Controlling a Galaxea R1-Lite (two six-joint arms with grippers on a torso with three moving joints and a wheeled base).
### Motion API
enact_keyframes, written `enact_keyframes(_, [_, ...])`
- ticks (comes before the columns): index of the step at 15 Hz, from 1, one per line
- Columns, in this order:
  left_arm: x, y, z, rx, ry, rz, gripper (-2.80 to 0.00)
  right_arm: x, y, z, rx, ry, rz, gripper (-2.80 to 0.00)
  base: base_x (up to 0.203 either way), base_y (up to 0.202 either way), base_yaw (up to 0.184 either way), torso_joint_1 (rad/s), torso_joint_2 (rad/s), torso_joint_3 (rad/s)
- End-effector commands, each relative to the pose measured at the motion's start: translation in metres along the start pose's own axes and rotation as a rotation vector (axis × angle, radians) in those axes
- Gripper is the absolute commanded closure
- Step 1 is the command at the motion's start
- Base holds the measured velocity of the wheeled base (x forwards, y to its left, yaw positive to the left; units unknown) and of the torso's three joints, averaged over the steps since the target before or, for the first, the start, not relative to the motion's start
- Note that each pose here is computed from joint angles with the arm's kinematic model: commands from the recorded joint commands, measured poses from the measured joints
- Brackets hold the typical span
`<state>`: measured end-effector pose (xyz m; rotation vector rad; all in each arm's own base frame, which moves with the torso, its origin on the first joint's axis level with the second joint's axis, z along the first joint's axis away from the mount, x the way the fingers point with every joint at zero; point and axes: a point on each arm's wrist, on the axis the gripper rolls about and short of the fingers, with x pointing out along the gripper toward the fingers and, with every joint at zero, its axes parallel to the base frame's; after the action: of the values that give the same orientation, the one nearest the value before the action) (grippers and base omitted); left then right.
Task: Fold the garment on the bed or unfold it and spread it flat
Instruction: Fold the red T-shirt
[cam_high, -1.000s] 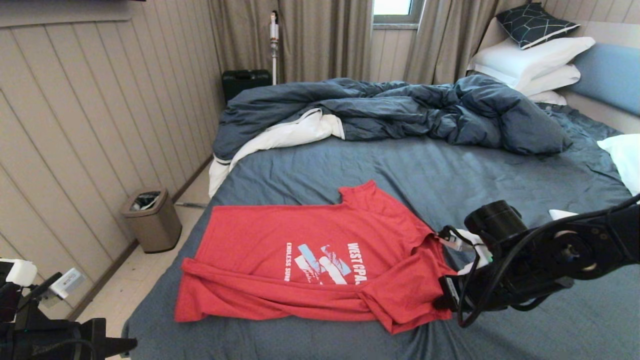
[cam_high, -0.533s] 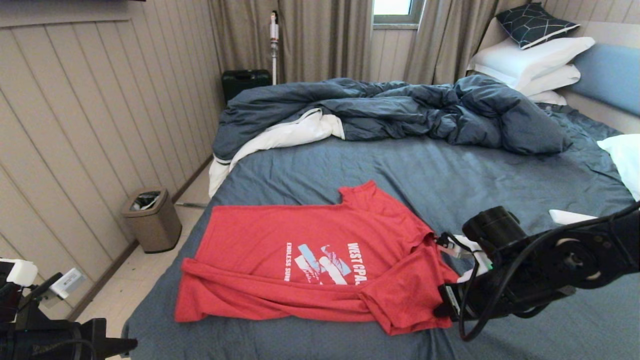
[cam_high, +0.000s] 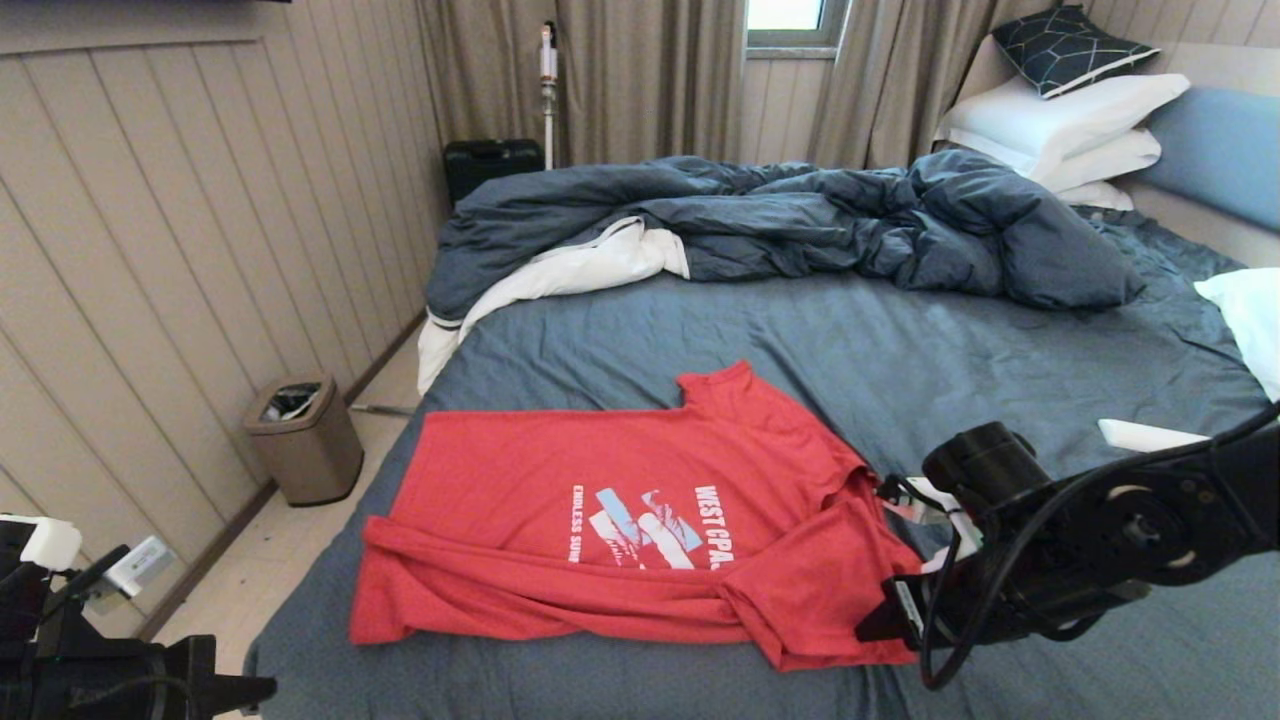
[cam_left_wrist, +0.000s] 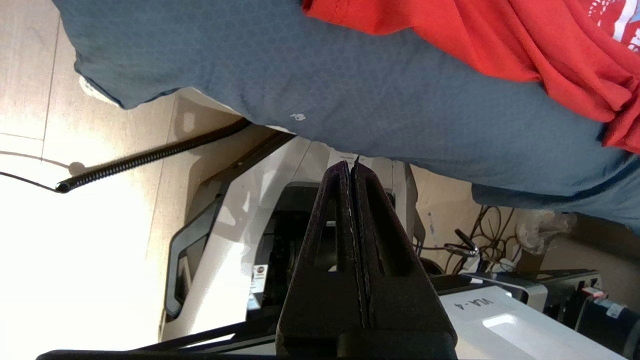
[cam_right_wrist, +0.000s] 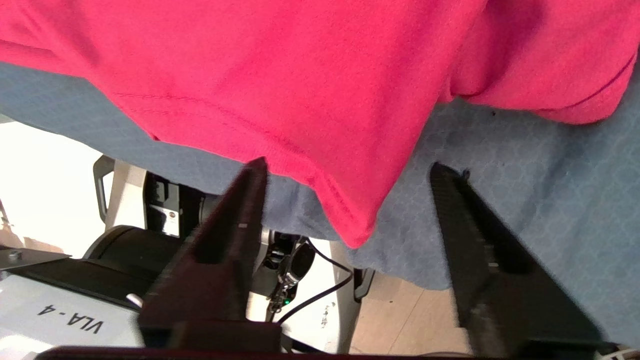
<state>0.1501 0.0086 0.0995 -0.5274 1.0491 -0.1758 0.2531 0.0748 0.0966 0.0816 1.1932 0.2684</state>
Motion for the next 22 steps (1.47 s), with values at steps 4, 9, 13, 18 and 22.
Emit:
enact_keyframes(4, [0.001,0.000,0.000,-0.003,0.003,-0.001,0.00,-0.008,0.007,-0.001,0.001,-0.021,0.014,-2.80,0.000,0.000,0.000,0.000,0.00,0.000])
enact_keyframes(9, [0.001,0.000,0.000,-0.005,0.004,-0.001,0.00,-0.003,0.010,-0.003,-0.011,-0.002,0.018,0.00,0.000,0.000,0.000,0.000,0.00,0.000])
enact_keyframes(13, [0.002,0.001,0.000,-0.006,0.012,0.003,0.00,-0.004,0.011,-0.004,-0.014,0.000,0.020,0.00,0.000,0.000,0.000,0.000,0.00,0.000])
enact_keyframes(18, [0.008,0.003,0.005,-0.012,0.022,0.027,0.00,-0.011,0.013,-0.015,-0.025,0.000,0.023,0.00,0.000,0.000,0.000,0.000,0.00,0.000])
enact_keyframes(22, [0.007,0.003,0.004,-0.009,0.015,0.019,0.00,-0.024,0.019,0.006,-0.001,-0.096,0.046,0.00,0.000,0.000,0.000,0.000,0.00,0.000])
